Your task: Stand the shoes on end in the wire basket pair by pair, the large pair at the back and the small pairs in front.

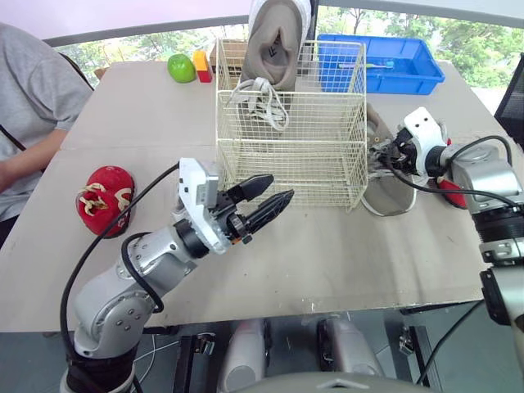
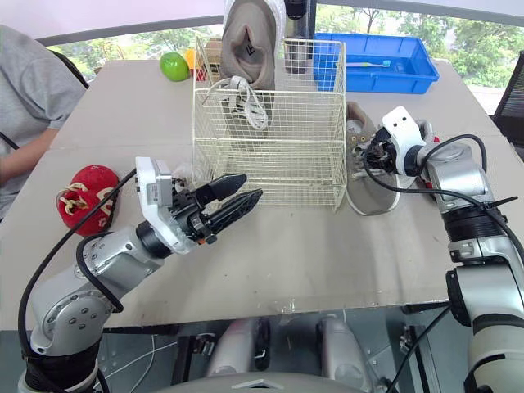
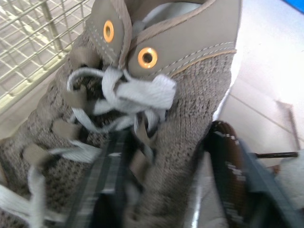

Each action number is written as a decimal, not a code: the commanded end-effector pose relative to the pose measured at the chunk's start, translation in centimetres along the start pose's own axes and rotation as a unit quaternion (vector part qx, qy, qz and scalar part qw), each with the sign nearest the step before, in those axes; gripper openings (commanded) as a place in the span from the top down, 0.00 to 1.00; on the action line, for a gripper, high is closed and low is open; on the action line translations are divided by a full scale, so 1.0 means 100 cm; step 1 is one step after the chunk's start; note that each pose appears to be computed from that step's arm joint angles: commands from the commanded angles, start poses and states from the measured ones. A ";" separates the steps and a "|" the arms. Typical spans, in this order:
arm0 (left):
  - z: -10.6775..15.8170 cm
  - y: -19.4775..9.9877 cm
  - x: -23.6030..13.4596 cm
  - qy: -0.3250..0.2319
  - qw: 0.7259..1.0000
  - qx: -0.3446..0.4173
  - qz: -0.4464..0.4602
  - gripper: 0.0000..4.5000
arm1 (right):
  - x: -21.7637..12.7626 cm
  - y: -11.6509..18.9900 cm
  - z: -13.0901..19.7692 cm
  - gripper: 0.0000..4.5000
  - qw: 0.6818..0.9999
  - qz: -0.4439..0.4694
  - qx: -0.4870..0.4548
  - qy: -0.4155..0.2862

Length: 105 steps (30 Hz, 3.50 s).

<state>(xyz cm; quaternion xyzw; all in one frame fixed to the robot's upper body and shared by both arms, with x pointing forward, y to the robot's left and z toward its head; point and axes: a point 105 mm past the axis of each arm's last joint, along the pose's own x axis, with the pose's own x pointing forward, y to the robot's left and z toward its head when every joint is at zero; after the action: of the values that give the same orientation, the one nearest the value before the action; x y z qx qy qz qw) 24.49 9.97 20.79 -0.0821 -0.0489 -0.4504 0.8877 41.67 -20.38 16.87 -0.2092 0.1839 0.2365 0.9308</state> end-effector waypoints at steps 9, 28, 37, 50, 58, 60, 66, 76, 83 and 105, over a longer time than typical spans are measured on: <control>0.012 -0.012 0.005 -0.021 0.999 0.021 -0.015 0.31 | -0.039 0.017 -0.006 0.76 0.998 0.059 0.005 0.011; 0.006 -0.014 0.005 -0.014 0.999 0.021 -0.027 0.31 | -0.081 0.006 -0.005 0.50 0.998 -0.019 -0.034 0.041; 0.006 -0.015 0.005 -0.014 0.999 0.024 -0.024 0.31 | -0.078 -0.012 0.037 0.50 0.995 -0.072 -0.049 -0.049; 0.015 -0.020 0.017 -0.018 0.999 0.023 -0.030 0.31 | -0.023 0.006 0.019 0.50 1.000 0.012 0.002 0.009; 0.017 -0.021 0.013 -0.004 0.999 0.040 -0.030 0.31 | -0.014 -0.002 0.001 0.99 0.997 0.045 0.000 0.069; 0.016 -0.022 0.011 0.000 0.999 0.044 -0.032 0.31 | -0.015 -0.001 0.003 0.99 0.996 0.054 -0.001 0.067; 0.013 -0.022 0.010 0.001 0.998 0.043 -0.035 0.31 | -0.029 -0.010 0.023 0.82 0.998 0.052 -0.004 0.029; 0.008 -0.021 0.010 0.001 0.998 0.042 -0.043 0.31 | -0.019 -0.030 0.026 0.27 0.997 0.006 -0.034 0.065; 0.006 -0.022 0.007 -0.003 0.999 0.041 -0.033 0.31 | -0.011 0.002 0.019 0.27 0.987 0.125 0.006 0.102; 0.011 -0.033 0.003 -0.022 0.996 0.046 -0.071 0.31 | -0.125 -0.048 0.118 0.99 0.956 0.043 0.129 -0.260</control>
<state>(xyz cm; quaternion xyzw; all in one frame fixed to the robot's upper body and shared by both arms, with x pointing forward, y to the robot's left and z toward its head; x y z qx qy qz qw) 22.81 8.37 20.81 -0.0481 -0.0579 -0.4959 0.8651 38.84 -23.61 27.26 -0.0044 0.1126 0.2945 0.9490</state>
